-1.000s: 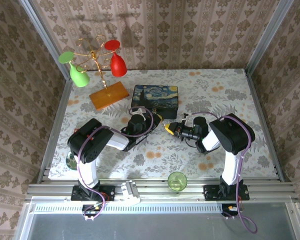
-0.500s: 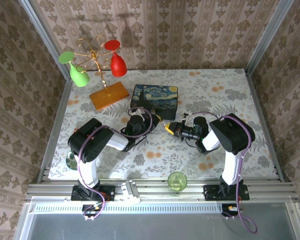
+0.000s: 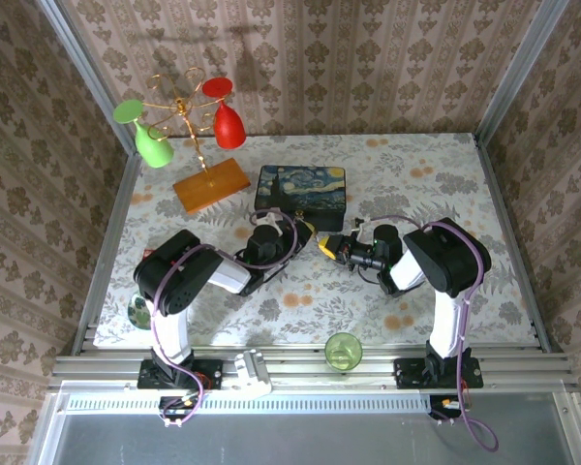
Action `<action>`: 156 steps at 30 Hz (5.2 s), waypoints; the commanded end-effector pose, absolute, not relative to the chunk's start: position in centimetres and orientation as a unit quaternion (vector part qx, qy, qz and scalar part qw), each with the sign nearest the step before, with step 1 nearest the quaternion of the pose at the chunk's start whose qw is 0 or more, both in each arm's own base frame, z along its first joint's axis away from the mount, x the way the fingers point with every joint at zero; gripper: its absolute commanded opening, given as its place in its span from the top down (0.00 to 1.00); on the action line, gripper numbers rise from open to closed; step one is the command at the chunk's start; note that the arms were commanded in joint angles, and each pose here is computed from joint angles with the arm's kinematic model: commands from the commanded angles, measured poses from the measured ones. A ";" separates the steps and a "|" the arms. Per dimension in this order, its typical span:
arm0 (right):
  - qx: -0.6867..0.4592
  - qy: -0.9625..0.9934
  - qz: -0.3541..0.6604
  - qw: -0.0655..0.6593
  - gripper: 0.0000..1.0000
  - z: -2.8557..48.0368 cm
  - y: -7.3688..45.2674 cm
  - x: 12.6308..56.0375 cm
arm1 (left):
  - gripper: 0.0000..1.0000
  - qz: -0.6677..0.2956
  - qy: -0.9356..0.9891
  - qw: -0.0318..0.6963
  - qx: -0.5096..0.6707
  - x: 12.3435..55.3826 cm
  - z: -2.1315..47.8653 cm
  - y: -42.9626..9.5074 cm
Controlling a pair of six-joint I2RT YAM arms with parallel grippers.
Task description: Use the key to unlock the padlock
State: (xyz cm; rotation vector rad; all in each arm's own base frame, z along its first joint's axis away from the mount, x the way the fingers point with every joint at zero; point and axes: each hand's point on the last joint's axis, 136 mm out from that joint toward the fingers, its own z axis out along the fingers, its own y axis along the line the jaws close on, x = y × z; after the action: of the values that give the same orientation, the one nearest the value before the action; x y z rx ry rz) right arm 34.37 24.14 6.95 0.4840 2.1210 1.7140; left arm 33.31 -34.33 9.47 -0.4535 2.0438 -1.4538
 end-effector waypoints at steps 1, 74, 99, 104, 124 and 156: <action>0.164 0.748 0.613 0.195 1.00 7.4 24.1 34.5 | 1.00 -0.576 0.738 0.306 -0.174 33.7 10.7 -34.4; 0.151 0.731 0.634 0.202 1.00 9.6 25.0 36.2 | 1.00 -0.606 0.719 0.300 -0.160 33.1 12.9 -36.5; 0.175 0.732 0.639 0.161 1.00 8.0 22.9 37.1 | 1.00 -0.623 0.713 0.287 -0.145 32.8 13.8 -37.8; 0.165 0.734 0.641 0.150 1.00 7.5 23.6 37.0 | 1.00 -0.624 0.715 0.282 -0.142 32.6 13.6 -38.1; 0.157 0.748 0.633 0.125 1.00 7.7 23.3 37.9 | 1.00 -0.622 0.727 0.265 -0.120 31.5 12.7 -38.9; 0.046 0.876 0.434 0.208 0.62 4.8 22.8 33.2 | 1.00 -0.588 0.752 0.264 -0.141 32.1 8.9 -37.0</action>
State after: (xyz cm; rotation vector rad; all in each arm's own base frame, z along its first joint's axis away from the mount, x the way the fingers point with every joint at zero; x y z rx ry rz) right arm 33.59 24.19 6.06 0.1378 2.4081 1.2880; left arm 32.75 -36.19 6.94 -0.4671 2.0932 -1.5045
